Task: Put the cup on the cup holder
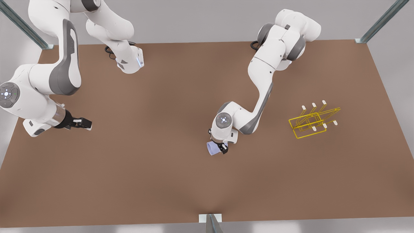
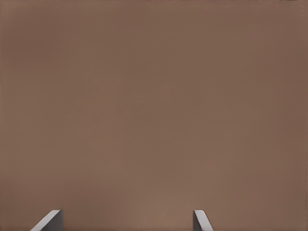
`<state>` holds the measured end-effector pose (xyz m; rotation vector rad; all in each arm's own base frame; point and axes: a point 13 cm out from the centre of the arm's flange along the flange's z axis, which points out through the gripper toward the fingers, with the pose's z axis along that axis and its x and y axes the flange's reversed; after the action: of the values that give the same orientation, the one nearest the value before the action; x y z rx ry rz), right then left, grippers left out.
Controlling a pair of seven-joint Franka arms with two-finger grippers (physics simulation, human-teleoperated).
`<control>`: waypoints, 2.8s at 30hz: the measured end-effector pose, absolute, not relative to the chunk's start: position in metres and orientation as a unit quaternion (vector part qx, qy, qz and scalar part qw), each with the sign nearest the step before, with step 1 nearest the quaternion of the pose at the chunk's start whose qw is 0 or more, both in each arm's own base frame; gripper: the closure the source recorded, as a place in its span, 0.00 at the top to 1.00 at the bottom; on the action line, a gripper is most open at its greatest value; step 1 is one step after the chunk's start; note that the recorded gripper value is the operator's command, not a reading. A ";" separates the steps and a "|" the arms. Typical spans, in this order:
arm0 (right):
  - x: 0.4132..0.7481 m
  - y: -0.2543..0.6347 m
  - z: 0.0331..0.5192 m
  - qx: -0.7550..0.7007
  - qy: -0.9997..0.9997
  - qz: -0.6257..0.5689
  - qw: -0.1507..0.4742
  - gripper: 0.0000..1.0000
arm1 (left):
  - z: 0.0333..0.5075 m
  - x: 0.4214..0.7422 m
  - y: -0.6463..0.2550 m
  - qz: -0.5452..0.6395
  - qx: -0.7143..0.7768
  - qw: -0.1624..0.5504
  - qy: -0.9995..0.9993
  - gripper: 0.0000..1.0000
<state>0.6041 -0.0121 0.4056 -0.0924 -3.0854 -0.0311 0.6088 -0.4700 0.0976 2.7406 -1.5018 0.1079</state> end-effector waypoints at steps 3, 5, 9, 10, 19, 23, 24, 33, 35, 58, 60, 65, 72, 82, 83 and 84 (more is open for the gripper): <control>0.607 -0.011 0.409 -0.024 -0.999 -0.010 0.023 1.00 | 0.089 0.608 -0.473 0.037 0.878 0.008 -0.477 1.00; 0.610 -0.011 0.409 -0.021 -0.999 -0.011 0.022 1.00 | 0.086 0.609 -0.474 0.040 0.879 0.009 -0.474 1.00; 0.615 -0.010 0.405 -0.015 -0.999 -0.012 0.026 1.00 | 0.089 0.614 -0.472 0.046 0.881 0.008 -0.470 1.00; 0.615 -0.010 0.405 -0.014 -0.999 -0.012 0.026 1.00 | 0.089 0.616 -0.470 0.048 0.882 0.007 -0.469 1.00; 0.616 -0.010 0.401 -0.008 -0.999 -0.011 0.030 1.00 | 0.075 0.620 -0.459 0.042 0.886 0.005 -0.463 1.00; 0.619 -0.011 0.400 -0.006 -1.000 -0.011 0.028 1.00 | 0.057 0.615 -0.459 0.034 0.885 0.005 -0.465 1.00; 0.621 -0.011 0.400 -0.006 -1.000 -0.011 0.027 1.00 | 0.053 0.613 -0.460 0.033 0.884 0.005 -0.466 1.00; 0.625 -0.012 0.396 -0.004 -1.000 -0.012 0.027 0.96 | 0.056 0.600 -0.489 0.045 0.877 0.016 -0.479 1.00; 0.625 -0.011 0.395 -0.003 -1.000 -0.012 0.027 1.00 | 0.053 0.595 -0.496 0.046 0.875 0.017 -0.482 1.00; 0.630 -0.019 0.391 -0.009 -1.000 0.003 0.022 1.00 | 0.191 0.628 -0.323 -0.098 0.795 -0.260 -0.539 0.80; 0.630 -0.018 0.392 -0.009 -1.000 0.003 0.022 1.00 | 0.219 0.626 -0.291 -0.142 0.757 -0.339 -0.540 0.80; 0.632 -0.014 0.399 -0.009 -1.000 0.003 0.018 1.00 | 0.247 0.634 -0.221 -0.250 0.668 -0.470 -0.520 0.81; 0.630 -0.016 0.394 -0.011 -1.000 0.005 0.028 1.00 | 0.245 0.618 -0.106 -0.411 0.677 -0.401 -0.460 0.82; 0.630 -0.017 0.391 -0.011 -0.999 0.009 0.030 1.00 | 0.213 0.596 -0.058 -0.520 0.688 -0.271 -0.428 0.83; 0.630 -0.017 0.391 -0.012 -0.999 0.009 0.031 1.00 | 0.210 0.599 -0.048 -0.524 0.686 -0.269 -0.427 0.83; 0.630 -0.017 0.391 -0.012 -0.999 0.009 0.031 1.00 | 0.209 0.602 -0.037 -0.529 0.685 -0.267 -0.425 0.83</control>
<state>0.6301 -0.0174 0.3908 -0.0365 -3.0797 0.0279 0.6021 -0.0370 0.2085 2.6169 -1.6234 -2.0205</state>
